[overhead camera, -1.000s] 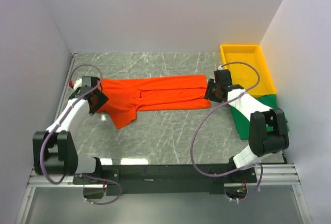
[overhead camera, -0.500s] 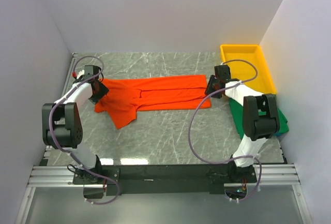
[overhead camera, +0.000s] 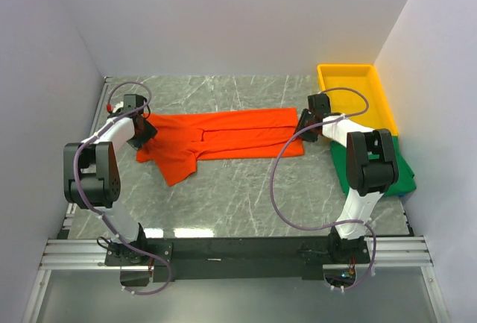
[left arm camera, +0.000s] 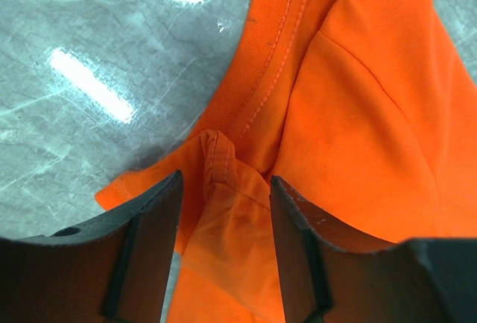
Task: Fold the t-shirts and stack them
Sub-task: Grab the side of the flattened tshirt closest away from the robot with both arms
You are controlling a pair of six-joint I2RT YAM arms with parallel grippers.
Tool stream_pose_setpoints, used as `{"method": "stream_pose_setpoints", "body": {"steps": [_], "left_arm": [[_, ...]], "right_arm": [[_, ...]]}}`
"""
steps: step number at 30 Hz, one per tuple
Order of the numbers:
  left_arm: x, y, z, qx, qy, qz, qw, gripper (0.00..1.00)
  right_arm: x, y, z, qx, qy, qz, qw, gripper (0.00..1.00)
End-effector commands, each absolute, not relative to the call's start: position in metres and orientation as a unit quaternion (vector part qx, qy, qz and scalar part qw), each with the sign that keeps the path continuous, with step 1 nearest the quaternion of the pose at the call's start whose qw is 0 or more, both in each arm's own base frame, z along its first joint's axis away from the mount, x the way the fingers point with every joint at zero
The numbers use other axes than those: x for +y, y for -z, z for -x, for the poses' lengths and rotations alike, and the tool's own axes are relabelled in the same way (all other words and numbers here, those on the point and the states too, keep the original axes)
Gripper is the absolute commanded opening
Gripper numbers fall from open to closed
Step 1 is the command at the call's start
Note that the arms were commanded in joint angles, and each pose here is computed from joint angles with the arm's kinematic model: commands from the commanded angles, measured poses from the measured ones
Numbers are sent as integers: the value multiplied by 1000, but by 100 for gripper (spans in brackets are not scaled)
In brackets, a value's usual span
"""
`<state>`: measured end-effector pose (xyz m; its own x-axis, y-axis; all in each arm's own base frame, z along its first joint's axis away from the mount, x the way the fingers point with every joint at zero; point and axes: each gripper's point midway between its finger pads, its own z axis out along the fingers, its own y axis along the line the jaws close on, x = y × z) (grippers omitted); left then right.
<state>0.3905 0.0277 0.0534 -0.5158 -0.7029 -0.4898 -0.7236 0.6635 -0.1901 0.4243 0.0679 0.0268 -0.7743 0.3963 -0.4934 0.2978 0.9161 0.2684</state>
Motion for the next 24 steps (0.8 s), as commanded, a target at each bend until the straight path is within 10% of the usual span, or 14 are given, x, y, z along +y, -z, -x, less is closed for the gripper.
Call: {"method": "stream_pose_setpoints", "body": {"steps": [1,24], "left_arm": [[35,-71,-404,862,-23,409,300,56],[35,-64,-402,866,-26,404,294,53]], "right_arm": [[67,-54,-447,921,-101,-194,322,43],[68,-56,-450,921,-102,-209,314,30]]}}
